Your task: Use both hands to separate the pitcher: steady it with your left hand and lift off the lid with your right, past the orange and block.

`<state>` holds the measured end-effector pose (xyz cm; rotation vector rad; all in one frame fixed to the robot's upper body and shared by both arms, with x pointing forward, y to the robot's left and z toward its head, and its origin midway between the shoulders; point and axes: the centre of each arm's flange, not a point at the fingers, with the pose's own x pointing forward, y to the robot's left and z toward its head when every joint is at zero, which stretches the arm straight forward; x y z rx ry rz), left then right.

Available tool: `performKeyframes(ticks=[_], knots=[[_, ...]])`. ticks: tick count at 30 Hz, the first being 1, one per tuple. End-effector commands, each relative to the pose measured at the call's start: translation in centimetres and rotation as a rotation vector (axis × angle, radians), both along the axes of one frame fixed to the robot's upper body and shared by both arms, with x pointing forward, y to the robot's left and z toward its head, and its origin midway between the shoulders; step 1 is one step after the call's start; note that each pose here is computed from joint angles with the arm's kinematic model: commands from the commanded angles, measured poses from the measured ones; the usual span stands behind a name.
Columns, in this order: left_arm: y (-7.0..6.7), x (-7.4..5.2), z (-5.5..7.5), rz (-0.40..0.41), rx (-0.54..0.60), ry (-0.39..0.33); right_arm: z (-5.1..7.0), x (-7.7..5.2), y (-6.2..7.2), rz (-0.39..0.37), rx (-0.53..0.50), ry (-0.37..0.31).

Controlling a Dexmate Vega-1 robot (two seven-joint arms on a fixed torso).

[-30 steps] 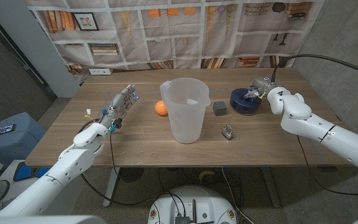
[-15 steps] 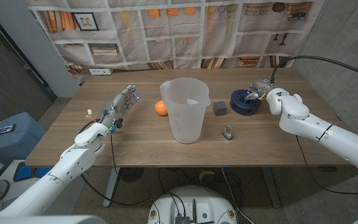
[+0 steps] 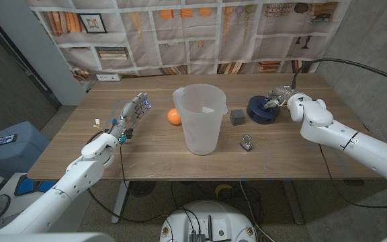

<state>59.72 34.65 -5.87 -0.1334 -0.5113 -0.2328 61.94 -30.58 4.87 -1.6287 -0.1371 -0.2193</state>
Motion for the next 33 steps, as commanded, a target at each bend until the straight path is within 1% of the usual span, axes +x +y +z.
performKeyframes(ticks=[1,7,12,19,21,24,29,33], knots=[[0.1,0.2,-0.1,-0.008,-0.003,0.001,0.7,-0.4,0.3,0.024,0.016,0.044],[0.2,0.3,-0.2,-0.010,-0.007,-0.003,1.2,-0.7,0.4,0.037,0.027,0.061],[0.3,0.3,-0.1,-0.013,-0.006,-0.010,1.5,-1.0,0.2,0.055,0.053,0.069],[0.3,0.3,0.7,0.002,0.026,-0.023,1.7,-1.7,-0.6,0.096,0.102,0.061],[0.3,0.2,0.9,0.020,0.034,-0.020,1.7,-1.8,-0.9,0.109,0.129,0.052],[0.1,0.2,1.2,0.035,0.038,-0.023,1.6,-2.0,-1.6,0.152,0.200,0.032],[-0.1,0.1,1.7,0.035,0.040,-0.054,1.3,-2.3,-2.8,0.221,0.324,-0.018],[-0.1,0.0,2.1,0.038,0.046,-0.065,0.9,-2.6,-3.4,0.255,0.399,-0.057]])
